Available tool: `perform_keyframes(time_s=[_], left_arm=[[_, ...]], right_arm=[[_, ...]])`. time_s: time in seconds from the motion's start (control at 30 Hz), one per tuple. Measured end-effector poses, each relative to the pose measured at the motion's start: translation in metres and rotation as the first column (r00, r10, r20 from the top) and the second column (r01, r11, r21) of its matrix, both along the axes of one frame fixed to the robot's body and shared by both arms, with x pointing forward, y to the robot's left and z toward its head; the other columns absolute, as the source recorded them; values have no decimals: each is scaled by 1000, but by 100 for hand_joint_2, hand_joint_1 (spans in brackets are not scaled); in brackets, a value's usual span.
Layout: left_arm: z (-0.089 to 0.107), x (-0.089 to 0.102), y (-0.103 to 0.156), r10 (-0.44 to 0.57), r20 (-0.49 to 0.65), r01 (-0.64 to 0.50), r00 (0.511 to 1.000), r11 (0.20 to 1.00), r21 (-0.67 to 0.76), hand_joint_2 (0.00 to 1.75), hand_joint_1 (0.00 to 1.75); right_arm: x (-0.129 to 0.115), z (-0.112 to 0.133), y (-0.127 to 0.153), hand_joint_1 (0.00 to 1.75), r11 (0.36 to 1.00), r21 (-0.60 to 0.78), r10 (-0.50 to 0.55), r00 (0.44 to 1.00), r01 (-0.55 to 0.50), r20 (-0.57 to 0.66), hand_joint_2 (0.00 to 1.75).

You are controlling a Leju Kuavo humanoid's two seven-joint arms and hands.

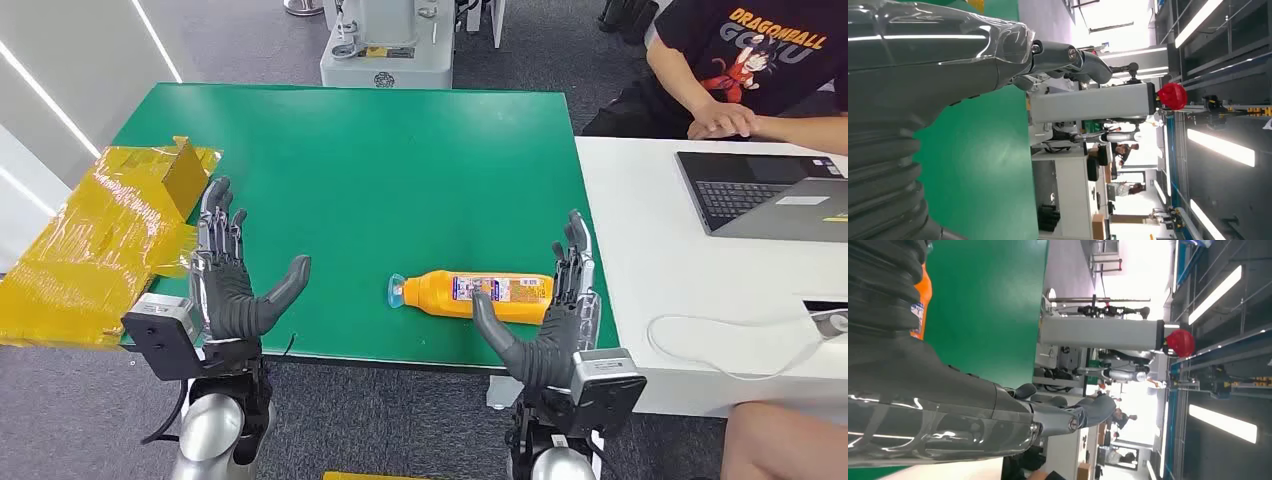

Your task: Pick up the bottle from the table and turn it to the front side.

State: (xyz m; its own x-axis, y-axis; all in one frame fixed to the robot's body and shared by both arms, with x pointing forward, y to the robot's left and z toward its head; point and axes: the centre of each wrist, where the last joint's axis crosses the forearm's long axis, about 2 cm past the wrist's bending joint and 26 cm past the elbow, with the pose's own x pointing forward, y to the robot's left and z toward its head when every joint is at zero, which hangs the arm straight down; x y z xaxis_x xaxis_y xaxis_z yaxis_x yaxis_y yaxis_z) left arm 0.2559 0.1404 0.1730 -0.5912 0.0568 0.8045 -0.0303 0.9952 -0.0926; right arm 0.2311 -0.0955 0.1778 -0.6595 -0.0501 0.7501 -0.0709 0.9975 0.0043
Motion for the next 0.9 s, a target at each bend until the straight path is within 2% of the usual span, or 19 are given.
perform_keyframes(time_s=[0.27,0.37,0.47,0.63,0.9], left_arm=[[-4,0,-2,-22,-14,22,1000,1000,7,175,0],[-6,0,-4,-37,-24,37,999,999,11,175,0],[-8,2,-5,-52,-25,53,998,999,14,175,0],[-6,9,-8,-85,-11,85,996,996,-3,175,0],[-4,19,-10,-133,1,133,991,991,-25,175,0]], right_arm=[[-1,-1,0,0,999,-50,-10,1000,11,15,175],[0,1,-3,0,986,-160,-33,999,39,42,175],[7,5,-12,0,945,-319,-52,996,73,75,175],[42,9,-39,0,777,-626,0,994,69,109,175],[133,17,-99,0,505,-862,135,991,-51,20,175]])
